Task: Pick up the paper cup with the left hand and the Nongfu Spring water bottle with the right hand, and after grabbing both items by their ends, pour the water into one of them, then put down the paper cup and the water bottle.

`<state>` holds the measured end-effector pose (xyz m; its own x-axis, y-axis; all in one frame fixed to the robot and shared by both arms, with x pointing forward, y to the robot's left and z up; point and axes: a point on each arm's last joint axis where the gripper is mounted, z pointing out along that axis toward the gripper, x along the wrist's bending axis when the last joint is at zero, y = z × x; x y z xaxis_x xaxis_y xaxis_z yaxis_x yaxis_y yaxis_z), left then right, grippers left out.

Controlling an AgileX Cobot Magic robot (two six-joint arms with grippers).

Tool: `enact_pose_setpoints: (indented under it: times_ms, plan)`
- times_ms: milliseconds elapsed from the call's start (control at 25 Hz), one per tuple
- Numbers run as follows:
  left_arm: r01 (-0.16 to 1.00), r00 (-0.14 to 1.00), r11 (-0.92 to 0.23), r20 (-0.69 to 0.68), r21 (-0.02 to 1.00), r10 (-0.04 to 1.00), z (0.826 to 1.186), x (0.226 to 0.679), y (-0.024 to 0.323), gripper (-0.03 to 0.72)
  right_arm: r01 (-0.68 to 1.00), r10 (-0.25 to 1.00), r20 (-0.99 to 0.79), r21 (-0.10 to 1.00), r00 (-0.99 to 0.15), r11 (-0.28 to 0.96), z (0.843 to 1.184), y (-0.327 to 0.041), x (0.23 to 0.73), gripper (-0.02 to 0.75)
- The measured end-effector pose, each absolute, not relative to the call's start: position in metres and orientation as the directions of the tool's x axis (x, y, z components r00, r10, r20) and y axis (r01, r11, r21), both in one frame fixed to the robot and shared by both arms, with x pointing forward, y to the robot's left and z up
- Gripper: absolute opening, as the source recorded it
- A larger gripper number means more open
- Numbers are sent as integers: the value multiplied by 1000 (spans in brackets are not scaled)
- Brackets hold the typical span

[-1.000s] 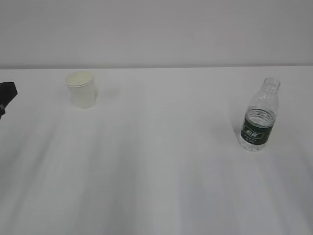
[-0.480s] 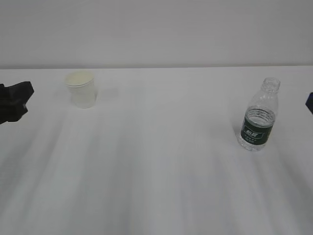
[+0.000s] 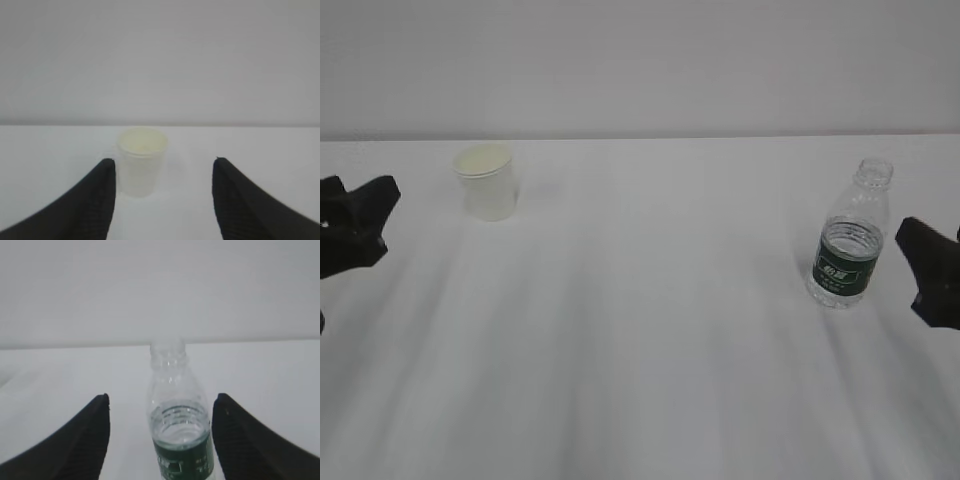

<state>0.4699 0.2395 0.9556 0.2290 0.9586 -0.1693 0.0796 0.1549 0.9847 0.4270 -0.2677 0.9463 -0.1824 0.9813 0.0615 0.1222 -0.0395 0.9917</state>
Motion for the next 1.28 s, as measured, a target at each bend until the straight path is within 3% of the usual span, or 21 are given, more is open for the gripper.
enact_pose_setpoints:
  times_ms: [240, 640, 920, 1280]
  plan:
    - [174, 271, 104, -149, 979, 951, 932, 470, 234, 428, 274, 980, 68, 962, -185, -15, 911, -265, 438, 482]
    - [263, 288, 65, -142, 963, 947, 908, 471, 231, 421, 367, 981, 66, 930, -185, 7, 882, -262, 460, 487]
    - [263, 290, 64, -142, 963, 947, 908, 471, 231, 420, 402, 982, 68, 916, -174, 8, 863, -259, 481, 646]
    - [263, 291, 63, -141, 963, 946, 908, 471, 231, 420, 382, 985, 68, 924, -161, -1, 855, -257, 504, 663]
